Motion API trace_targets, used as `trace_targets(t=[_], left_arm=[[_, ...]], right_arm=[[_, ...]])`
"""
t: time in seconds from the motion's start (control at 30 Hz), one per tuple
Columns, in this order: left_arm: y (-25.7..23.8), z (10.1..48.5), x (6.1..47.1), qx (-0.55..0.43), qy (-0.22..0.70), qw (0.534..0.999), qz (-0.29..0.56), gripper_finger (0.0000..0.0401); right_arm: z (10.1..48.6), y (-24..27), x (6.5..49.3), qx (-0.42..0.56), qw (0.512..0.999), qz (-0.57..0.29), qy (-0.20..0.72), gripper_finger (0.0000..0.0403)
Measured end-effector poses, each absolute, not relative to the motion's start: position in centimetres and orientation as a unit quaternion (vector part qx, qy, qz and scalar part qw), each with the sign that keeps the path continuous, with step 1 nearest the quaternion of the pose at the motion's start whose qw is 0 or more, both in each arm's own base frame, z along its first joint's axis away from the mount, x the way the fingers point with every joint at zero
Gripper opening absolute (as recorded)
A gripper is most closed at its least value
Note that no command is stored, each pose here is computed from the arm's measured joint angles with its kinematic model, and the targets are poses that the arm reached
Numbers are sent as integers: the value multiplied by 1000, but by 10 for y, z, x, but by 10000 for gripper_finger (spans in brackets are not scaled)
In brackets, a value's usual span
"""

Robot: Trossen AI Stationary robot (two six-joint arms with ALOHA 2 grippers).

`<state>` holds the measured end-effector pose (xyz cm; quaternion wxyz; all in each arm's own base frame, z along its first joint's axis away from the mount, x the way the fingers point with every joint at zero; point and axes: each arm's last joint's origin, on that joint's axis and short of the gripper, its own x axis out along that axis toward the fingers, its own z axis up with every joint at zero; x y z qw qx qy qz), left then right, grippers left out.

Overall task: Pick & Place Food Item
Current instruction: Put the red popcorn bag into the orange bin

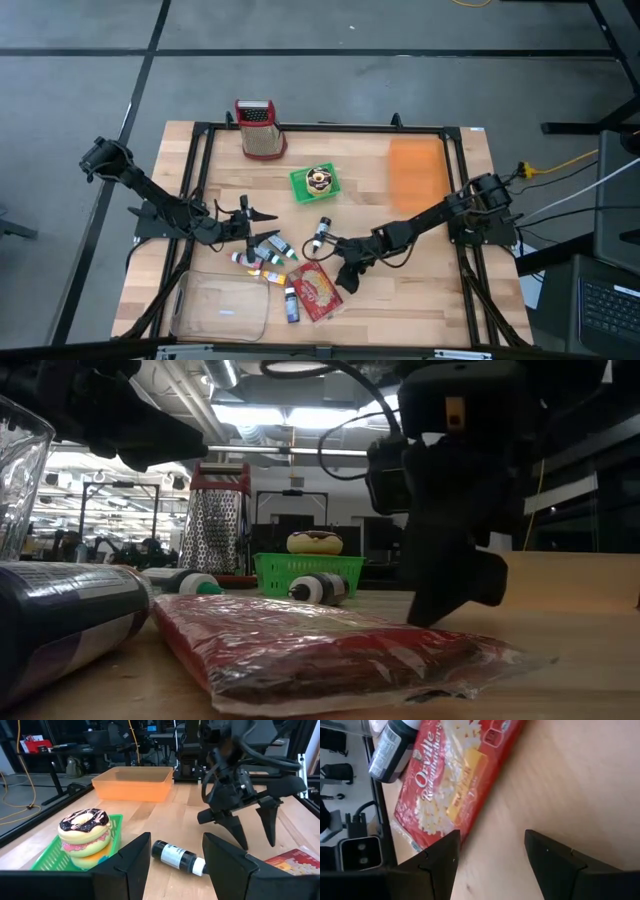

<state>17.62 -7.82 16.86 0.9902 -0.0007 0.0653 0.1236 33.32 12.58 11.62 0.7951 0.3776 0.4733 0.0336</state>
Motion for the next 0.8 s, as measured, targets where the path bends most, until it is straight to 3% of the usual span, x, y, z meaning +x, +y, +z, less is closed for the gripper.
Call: trace_targets(t=[0.8], left_arm=[[-78,173,175,-10,55,991,118,175]], right_arm=[[105,130,351,417,790,-2,450,226]])
